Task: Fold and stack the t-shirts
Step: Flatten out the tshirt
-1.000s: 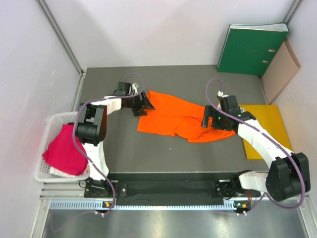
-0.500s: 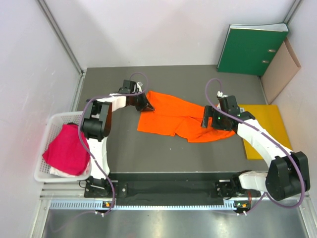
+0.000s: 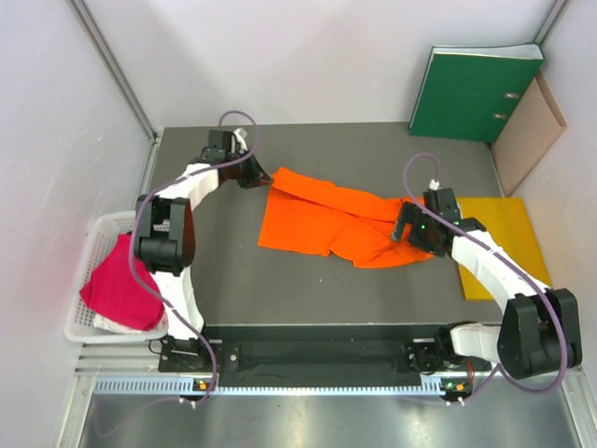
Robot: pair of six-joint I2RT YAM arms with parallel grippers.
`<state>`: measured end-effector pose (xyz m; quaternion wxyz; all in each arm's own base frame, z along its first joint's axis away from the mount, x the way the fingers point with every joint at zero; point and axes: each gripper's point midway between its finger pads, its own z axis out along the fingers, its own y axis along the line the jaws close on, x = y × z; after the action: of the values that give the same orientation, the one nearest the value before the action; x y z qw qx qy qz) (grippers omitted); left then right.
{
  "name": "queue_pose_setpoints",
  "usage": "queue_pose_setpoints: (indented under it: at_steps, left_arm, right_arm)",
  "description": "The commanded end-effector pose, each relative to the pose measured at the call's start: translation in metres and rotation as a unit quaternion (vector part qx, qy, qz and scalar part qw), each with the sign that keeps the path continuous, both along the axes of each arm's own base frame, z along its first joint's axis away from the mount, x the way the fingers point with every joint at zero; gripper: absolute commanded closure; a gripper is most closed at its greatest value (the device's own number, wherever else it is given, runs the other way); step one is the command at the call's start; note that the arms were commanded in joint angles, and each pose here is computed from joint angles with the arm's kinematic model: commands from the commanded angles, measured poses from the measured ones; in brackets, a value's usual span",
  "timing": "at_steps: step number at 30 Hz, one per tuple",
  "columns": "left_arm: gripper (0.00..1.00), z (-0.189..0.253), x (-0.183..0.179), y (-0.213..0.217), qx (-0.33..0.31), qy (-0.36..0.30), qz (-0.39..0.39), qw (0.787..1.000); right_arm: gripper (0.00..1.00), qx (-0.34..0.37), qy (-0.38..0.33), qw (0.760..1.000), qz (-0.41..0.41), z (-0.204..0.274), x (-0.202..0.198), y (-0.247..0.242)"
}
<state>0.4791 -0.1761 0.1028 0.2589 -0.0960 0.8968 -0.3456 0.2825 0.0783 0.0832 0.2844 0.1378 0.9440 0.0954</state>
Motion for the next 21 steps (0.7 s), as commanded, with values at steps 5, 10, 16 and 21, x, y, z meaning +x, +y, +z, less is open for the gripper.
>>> queue_pose_setpoints:
  at_steps: [5,10,16,21]
  left_arm:
    - [1.0,0.06,0.015,0.059,0.017,-0.07,0.052,0.996]
    - [1.0,0.061,0.012,0.064,0.013,-0.067,0.05,0.996]
    - [1.0,0.055,0.01,0.061,0.007,-0.059,0.043,0.997]
    - [1.0,0.051,0.006,0.061,0.008,-0.054,0.039,0.998]
  right_arm:
    - [0.04,0.024,-0.058,0.997,-0.054,0.01,0.031,-0.021]
    - [0.04,0.031,-0.076,0.996,-0.029,0.014,0.054,-0.013]
    - [0.08,0.04,-0.074,0.996,-0.021,0.001,0.071,-0.007]
    - [0.29,0.037,-0.063,0.997,-0.021,-0.014,0.083,-0.005]
